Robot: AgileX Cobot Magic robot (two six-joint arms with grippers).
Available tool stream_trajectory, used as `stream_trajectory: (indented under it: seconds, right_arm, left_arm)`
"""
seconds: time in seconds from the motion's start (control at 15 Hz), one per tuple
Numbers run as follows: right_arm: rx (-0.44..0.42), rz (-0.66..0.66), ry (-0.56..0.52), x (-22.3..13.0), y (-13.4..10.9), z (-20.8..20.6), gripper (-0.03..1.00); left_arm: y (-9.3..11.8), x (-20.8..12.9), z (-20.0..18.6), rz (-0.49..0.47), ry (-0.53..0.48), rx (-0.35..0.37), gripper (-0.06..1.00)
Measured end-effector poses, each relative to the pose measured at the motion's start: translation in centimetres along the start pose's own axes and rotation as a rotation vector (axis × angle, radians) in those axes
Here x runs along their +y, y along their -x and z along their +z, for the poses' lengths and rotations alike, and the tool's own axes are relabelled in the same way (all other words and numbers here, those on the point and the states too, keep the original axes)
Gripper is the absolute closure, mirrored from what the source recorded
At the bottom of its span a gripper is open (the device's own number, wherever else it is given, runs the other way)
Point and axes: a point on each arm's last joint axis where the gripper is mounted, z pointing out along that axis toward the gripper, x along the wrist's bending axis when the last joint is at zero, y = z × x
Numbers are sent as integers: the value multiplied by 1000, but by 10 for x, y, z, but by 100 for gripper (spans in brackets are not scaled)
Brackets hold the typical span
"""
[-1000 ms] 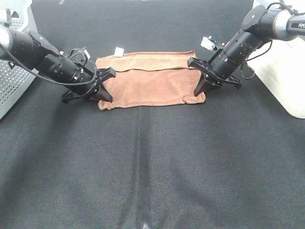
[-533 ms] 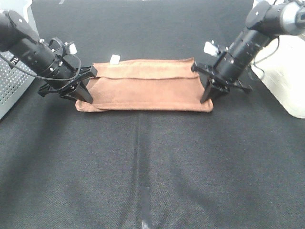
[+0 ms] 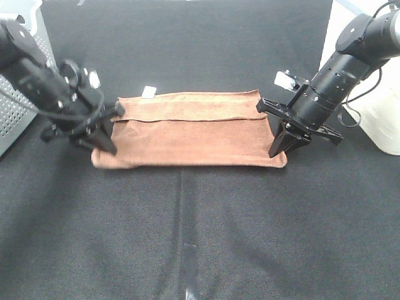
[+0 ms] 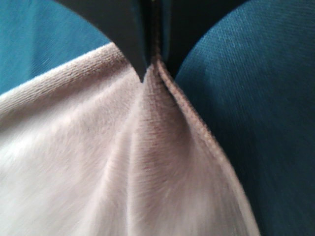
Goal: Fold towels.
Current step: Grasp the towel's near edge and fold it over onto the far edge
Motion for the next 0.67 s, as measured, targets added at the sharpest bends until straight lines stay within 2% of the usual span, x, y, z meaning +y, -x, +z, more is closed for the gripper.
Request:
stream_trajectory:
  seconds: [0.07, 0.13, 0.2, 0.4, 0.67]
  right_arm:
    - [0, 0, 0, 0, 0, 0, 97]
    - [1, -7, 11, 2, -1, -2, 97]
    - [3, -30, 52, 10, -6, -12, 97]
    - [7, -90, 175, 33, -22, -43, 97]
    - [19, -129, 267, 75, -29, -52, 97]
  left_arm:
    - [0, 0, 0, 0, 0, 0, 93]
    - [3, 6, -8, -2, 47, 3, 93]
    - [9, 17, -18, 0, 117, 6, 93]
    - [18, 41, -38, 26, 231, 12, 93]
    - [9, 75, -38, 19, 302, 12, 93]
